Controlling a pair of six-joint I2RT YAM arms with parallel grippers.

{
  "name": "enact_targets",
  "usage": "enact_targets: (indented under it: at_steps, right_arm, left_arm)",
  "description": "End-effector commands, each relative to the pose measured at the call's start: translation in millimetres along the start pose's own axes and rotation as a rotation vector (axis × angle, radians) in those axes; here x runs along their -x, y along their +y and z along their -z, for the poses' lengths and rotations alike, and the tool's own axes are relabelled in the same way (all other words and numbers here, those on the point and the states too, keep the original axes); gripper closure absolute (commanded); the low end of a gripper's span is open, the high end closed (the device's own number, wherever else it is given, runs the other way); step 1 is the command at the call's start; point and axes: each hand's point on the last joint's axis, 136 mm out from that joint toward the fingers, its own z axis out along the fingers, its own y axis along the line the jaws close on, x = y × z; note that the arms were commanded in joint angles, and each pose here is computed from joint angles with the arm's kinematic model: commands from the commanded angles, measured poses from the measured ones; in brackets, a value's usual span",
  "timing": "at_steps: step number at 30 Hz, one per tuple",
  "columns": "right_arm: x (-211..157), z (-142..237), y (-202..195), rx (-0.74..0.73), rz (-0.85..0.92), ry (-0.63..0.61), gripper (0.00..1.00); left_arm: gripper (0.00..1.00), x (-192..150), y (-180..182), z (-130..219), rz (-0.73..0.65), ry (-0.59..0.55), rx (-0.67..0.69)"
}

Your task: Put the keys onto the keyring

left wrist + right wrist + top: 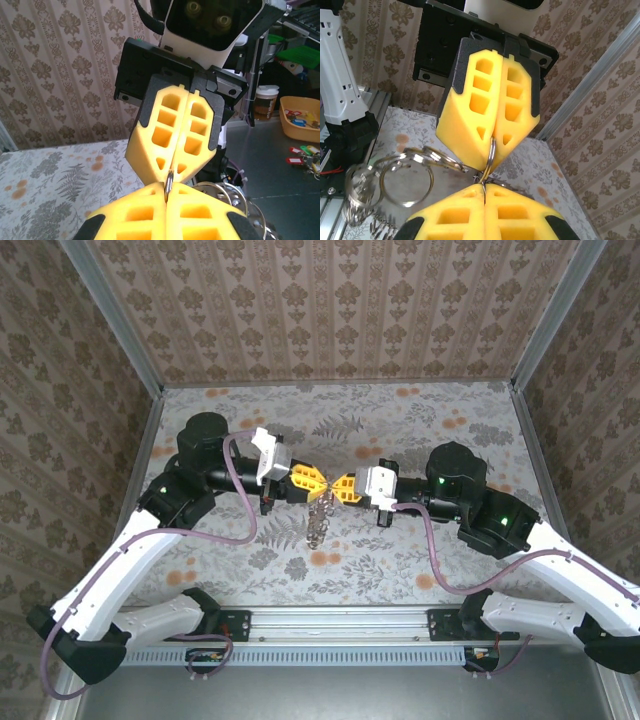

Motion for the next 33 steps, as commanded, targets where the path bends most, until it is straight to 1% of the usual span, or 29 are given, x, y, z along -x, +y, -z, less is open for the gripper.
enact_targets:
  at_steps: [1, 7, 11, 14, 19, 22, 27, 29, 33]
  right_arm:
    - [-13.0, -2.2, 7.7, 0.03, 0.0, 0.055, 1.0]
    - [-13.4, -3.5, 7.7, 0.026, -0.004, 0.055, 1.0]
    - [-4.7, -0.8, 11.6, 0.046, 0.003, 0.015, 0.94]
    - [0.6, 3.1, 12.2, 0.043, 0.004, -0.011, 0.88]
    - [1.6, 8.6, 3.4, -0.012, -0.005, -0.002, 0.78]
    - [9.8, 16.3, 1.2, -0.034, -0.008, -0.036, 0.71]
    - [22.6, 31.1, 2.6, -0.057, 0.005, -0.098, 0.69]
    - [23.6, 34.4, 2.0, -0.065, 0.004, -0.096, 0.68]
    - [11.5, 35.2, -5.0, -0.122, -0.01, -0.051, 0.64]
  left_arm:
    - [1.0, 40.0, -9.4, 9.5, -0.115, -0.113, -0.016]
    - [1.0, 43.5, -12.7, 10.0, -0.113, -0.138, -0.033]
    - [1.0, 42.3, -12.1, 9.0, -0.104, -0.146, -0.039]
    - [1.0, 42.8, -14.0, 9.6, -0.108, -0.153, -0.045]
    - [1.0, 43.0, -22.4, 11.1, -0.106, -0.151, -0.091]
    - [1.0, 44.2, -28.4, 12.3, -0.107, -0.144, -0.118]
    - [1.0, 47.1, -36.0, 15.2, -0.11, -0.137, -0.147]
    - [1.0, 48.3, -39.1, 16.6, -0.111, -0.133, -0.153]
    - [1.0, 43.4, -34.6, 18.5, -0.095, -0.081, -0.093]
